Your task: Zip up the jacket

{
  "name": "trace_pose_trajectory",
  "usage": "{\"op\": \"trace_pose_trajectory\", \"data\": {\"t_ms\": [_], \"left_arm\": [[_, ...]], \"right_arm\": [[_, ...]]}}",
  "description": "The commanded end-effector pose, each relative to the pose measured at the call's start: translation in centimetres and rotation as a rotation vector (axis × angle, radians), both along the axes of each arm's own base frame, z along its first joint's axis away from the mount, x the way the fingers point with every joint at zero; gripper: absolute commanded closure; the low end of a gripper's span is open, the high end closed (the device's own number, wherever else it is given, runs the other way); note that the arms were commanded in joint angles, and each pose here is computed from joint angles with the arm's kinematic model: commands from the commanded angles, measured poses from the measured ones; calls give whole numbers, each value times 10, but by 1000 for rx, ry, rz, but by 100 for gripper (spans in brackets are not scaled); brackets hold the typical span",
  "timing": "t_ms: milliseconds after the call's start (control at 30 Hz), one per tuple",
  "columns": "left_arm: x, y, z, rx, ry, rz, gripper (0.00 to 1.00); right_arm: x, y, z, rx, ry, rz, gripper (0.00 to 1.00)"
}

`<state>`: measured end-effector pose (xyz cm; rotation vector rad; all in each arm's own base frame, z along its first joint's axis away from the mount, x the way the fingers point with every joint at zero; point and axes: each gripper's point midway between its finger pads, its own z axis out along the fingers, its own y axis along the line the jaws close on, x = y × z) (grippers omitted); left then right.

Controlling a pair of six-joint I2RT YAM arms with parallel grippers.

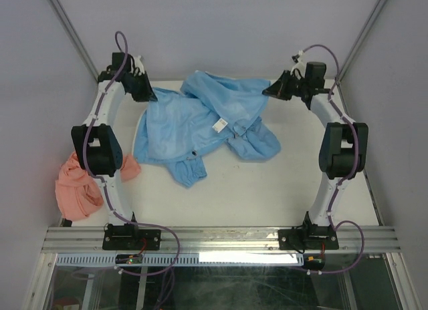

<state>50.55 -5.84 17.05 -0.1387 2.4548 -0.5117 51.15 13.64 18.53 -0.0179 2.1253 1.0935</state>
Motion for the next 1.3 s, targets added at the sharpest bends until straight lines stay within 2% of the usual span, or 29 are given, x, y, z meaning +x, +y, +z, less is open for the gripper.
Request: {"op": "trace_pose_trajectory", "data": {"t_ms": [0,167,233,300,400,567,700,833,933,1067,1167,1267], "left_arm": [[28,27,133,98,-287,140,100],[15,33,229,103,-491,200,100],[3,27,242,110,-516,196,100],[-8,14,233,137,-489,176,100],[-28,-15,215,134,-439,121,100],[-69,-88,161,58,-318,-32,96],[-118,-132,95,-20,-207,-129,89],[-173,-176,43,-101,-119,-229,83],[-213,-204,19,-171,-71,-308,76],[-262,-234,1,-227,-22,-412,57],[-282,-237,3,-269,-6,-457,43],[-278,-225,31,-255,-104,-439,32]], "right_arm": [[30,-52,113,-210,-249,-187,100],[27,-78,240,-320,-512,-339,100],[4,-73,281,-339,-624,-341,100],[-21,-57,295,-362,-690,-288,100],[-57,-26,282,-395,-723,-185,100],[-121,25,208,-406,-651,21,100],[-183,64,138,-353,-529,214,100],[-234,91,58,-283,-346,344,93],[-259,95,13,-268,-207,382,80],[-285,90,-13,-272,-73,414,62],[-289,81,1,-279,-94,353,42],[-283,71,27,-299,-161,275,21]]}}
